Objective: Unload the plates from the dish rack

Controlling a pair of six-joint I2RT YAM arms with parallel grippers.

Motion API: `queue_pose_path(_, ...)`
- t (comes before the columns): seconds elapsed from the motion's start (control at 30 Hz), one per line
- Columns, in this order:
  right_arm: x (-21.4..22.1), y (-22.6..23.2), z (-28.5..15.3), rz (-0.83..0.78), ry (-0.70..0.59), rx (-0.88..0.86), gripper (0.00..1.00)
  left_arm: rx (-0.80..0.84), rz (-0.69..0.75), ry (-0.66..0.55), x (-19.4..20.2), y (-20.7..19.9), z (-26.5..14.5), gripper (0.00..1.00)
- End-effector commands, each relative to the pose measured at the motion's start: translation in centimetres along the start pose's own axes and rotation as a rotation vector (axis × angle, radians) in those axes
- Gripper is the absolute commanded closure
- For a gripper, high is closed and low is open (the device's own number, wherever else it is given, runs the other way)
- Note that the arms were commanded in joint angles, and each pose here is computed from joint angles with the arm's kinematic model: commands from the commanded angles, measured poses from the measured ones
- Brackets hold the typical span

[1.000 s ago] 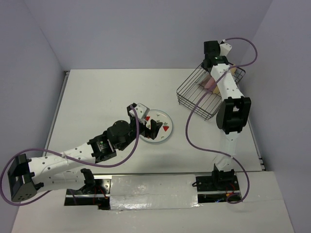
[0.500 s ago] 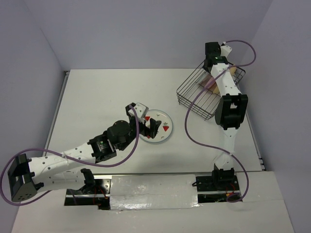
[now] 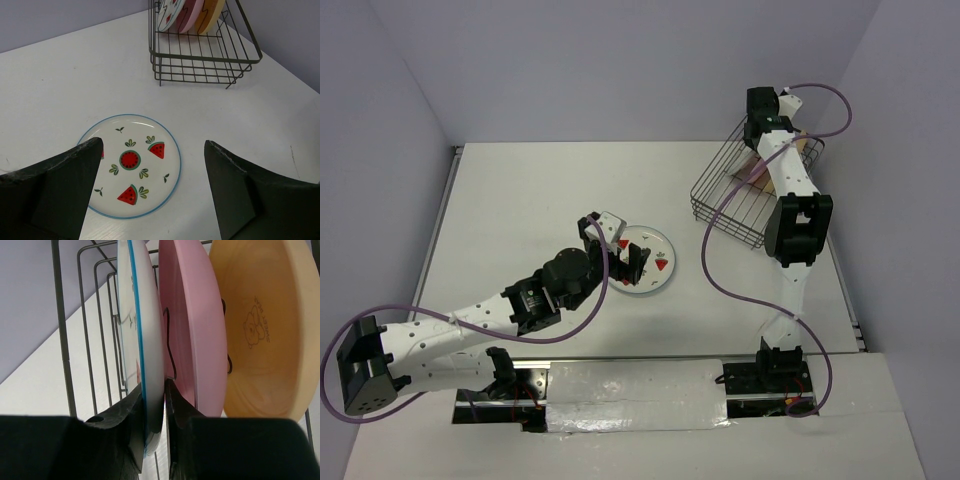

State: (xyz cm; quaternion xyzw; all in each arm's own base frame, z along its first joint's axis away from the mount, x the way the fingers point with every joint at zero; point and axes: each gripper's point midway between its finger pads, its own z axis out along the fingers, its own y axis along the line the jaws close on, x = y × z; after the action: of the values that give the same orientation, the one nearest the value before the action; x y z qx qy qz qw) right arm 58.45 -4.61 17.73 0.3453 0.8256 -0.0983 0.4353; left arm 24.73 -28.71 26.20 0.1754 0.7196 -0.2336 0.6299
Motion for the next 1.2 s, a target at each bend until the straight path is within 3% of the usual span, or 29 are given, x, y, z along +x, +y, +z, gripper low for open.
queue_pose_path(0.0,-2.6,2.1,-1.6,0.048,-0.052,-0.101,1.00,-0.009,-0.019,-0.061,-2.2,-0.1,0.0,0.06)
queue_pose_path(0.5,-7.7,2.7,-5.7,0.037,-0.179,-0.116,1.00,-0.028,-0.010,-0.060,-2.2,0.3,0.0,0.06)
queue_pose_path(0.83,-8.2,4.5,-7.1,-0.112,-0.295,-0.093,1.00,-0.022,-0.012,-0.059,-2.1,0.1,0.0,0.06)
queue_pose_path(1.17,-8.8,4.6,-7.6,-0.131,-0.334,-0.071,1.00,-0.026,-0.007,-0.053,-1.9,0.1,0.2,0.06)
